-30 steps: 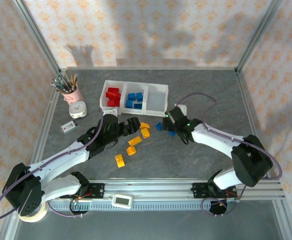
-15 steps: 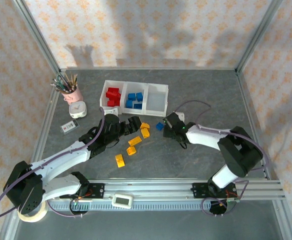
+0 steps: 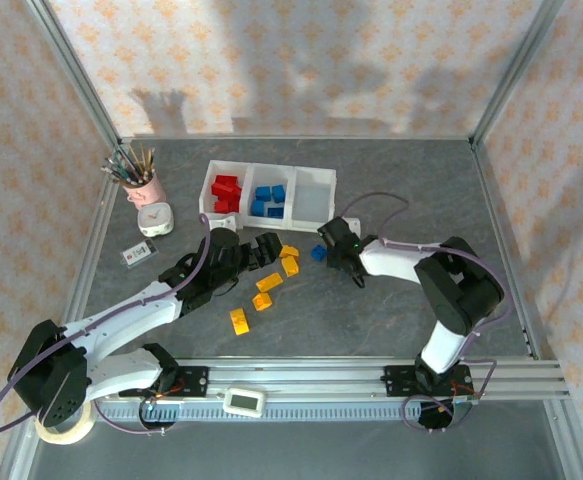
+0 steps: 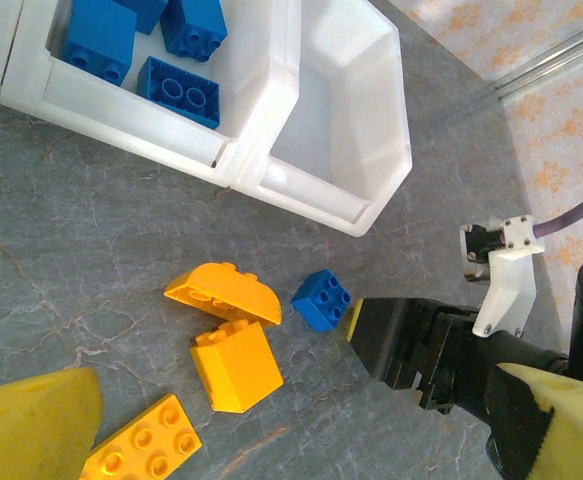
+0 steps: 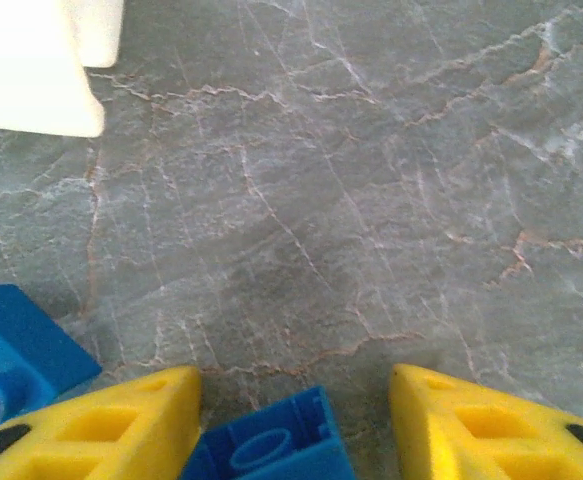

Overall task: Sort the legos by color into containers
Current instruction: Pick up the lego from the center of the table.

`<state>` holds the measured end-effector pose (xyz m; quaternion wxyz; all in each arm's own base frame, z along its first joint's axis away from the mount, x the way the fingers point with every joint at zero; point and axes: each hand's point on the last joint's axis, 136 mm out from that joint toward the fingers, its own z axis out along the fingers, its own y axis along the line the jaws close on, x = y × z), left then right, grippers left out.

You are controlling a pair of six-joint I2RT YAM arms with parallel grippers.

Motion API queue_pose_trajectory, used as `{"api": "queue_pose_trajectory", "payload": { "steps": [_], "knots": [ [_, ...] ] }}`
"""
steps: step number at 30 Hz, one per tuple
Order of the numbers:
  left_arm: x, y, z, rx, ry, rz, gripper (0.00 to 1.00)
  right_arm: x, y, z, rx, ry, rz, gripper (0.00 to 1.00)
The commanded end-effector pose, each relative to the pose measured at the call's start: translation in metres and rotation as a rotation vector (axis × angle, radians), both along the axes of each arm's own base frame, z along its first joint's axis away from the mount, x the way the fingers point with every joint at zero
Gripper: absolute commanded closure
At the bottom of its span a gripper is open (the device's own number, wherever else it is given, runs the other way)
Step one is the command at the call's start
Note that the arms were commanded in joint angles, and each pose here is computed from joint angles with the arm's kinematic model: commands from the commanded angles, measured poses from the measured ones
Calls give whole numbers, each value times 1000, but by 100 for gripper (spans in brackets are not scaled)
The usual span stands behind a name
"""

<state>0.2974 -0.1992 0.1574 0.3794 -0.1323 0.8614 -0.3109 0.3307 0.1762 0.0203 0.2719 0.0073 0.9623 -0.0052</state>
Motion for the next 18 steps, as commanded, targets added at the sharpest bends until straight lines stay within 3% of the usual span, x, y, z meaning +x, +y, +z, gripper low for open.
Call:
{"api": "queue_pose_trajectory", "payload": {
  "steps": [1, 8, 18],
  "knots": [
    [4, 1, 12, 10, -36, 15, 1, 3, 3, 0, -1, 7, 17, 55],
    [5, 0, 12, 17, -38, 14, 1, -2, -1, 8, 2, 0, 27, 74],
    [8, 5, 23, 48, -69, 22, 1, 7, 9, 59, 57, -69, 44, 77]
  ]
}}
